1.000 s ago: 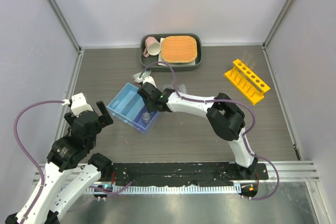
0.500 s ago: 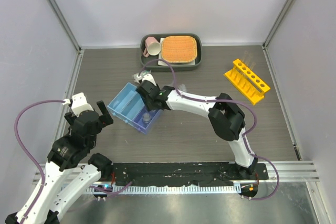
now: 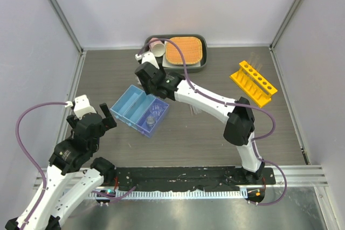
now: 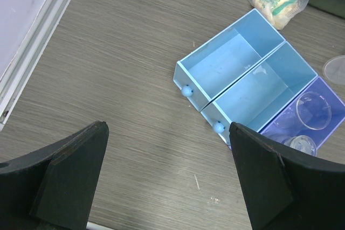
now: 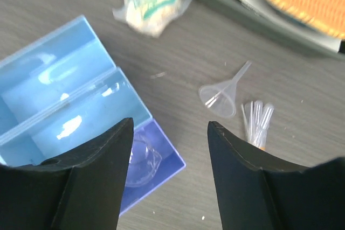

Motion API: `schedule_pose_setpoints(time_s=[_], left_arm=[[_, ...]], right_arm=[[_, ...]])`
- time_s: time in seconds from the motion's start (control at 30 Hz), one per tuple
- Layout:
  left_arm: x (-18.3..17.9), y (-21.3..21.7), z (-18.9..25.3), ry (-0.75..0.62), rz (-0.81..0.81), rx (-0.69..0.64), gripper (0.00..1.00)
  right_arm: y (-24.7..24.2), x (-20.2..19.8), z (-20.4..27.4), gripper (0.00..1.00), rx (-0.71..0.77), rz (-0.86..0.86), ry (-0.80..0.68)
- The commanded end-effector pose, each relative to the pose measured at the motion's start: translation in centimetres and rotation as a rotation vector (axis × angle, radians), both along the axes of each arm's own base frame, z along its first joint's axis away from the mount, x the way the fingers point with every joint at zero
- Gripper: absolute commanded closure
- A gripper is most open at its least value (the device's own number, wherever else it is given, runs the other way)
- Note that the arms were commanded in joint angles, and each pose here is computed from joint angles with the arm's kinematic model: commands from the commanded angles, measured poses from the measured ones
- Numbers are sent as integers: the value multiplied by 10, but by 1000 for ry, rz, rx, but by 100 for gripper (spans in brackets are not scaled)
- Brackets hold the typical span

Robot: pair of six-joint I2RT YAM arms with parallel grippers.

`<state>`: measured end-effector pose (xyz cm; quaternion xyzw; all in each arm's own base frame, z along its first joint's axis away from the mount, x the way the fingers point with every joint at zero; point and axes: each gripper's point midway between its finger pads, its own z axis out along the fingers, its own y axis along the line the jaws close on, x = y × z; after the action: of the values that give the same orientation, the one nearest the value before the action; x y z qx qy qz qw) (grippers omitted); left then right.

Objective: Organize the chemistry lab equipment

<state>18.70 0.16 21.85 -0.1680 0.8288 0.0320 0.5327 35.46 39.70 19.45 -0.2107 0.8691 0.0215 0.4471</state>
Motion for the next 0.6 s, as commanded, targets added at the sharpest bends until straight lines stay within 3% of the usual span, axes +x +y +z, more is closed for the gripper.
schedule_pose_setpoints(time_s=[0.0, 0.33, 0.57], left_arm=[[5, -2, 13, -37, -2, -12, 0], [5, -2, 14, -42, -2, -14, 0], [5, -3, 14, -45, -11, -16, 0]], right_arm=[[-1, 25, 43, 36, 35, -36, -87], [26, 77, 11, 31, 245, -104, -16], [30, 107, -24, 30, 296, -146, 7]])
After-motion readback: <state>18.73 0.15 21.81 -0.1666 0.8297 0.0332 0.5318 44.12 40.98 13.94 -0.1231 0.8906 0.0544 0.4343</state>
